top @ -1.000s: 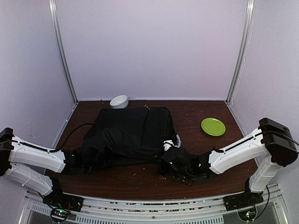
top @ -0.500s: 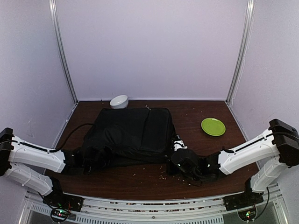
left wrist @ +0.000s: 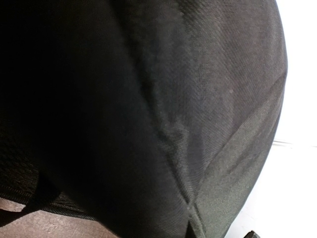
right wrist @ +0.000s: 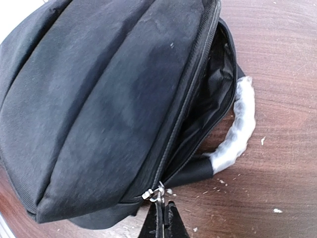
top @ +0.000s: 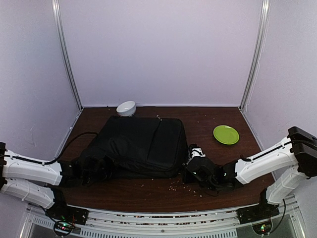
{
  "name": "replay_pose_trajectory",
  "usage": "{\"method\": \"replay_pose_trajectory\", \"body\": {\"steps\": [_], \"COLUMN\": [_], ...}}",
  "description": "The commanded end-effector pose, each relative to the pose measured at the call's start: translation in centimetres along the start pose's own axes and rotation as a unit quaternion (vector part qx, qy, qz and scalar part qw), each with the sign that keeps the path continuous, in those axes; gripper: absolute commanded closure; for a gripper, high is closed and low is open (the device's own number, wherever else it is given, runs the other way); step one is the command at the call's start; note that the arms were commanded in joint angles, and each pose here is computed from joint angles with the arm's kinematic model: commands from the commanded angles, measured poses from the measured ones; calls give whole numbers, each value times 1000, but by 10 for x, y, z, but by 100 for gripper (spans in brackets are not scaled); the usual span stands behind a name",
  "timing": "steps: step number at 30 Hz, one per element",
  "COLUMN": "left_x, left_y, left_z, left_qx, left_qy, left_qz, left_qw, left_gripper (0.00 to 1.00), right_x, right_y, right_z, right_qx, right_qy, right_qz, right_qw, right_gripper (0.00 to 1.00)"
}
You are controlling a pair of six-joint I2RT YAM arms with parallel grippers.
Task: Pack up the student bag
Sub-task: Zip the student bag at the center of the board.
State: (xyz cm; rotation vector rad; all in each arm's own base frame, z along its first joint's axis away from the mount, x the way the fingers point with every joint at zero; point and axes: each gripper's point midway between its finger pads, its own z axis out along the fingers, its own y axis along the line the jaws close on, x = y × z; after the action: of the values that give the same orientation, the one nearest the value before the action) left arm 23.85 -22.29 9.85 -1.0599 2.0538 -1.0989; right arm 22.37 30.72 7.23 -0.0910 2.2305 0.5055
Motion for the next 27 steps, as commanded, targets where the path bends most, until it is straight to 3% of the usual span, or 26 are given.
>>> {"method": "replay_pose_trajectory", "body": {"steps": [1, 7, 12, 15, 17, 22, 27], "left_x": [-12, -13, -19, -25, -30, -44, -35], "left_y": [26, 30, 25, 15, 7, -2, -1], "left_z": [-4, -5, -1, -3, -8, -26, -31], "left_qx": [-39, -48, -53, -57, -60, -69, -40], "left_qy": [-5, 18, 52, 60, 59, 43, 86], "left_qz": [44, 90, 154, 218, 279, 365, 430], "left_qw": [998, 995, 985, 972, 957, 927, 898], "left_gripper": [100, 100, 100, 100, 100, 100, 100], "right_x": [-6, -12, -3, 0, -4, -39, -79], "right_y": [-30, -32, -7, 2, 2, 6, -7], "right_z": [5, 9, 0, -19, -32, -58, -43], "right_qx": [50, 44, -19, -57, -69, -93, -106], "right_qy": [-10, -6, 38, 56, 59, 32, -8], "right_qz": [-24, -16, -47, -50, -49, -23, 88], "right_qw": [998, 999, 998, 996, 995, 995, 990], "right_gripper": [100, 100, 98, 64, 49, 31, 27]}}
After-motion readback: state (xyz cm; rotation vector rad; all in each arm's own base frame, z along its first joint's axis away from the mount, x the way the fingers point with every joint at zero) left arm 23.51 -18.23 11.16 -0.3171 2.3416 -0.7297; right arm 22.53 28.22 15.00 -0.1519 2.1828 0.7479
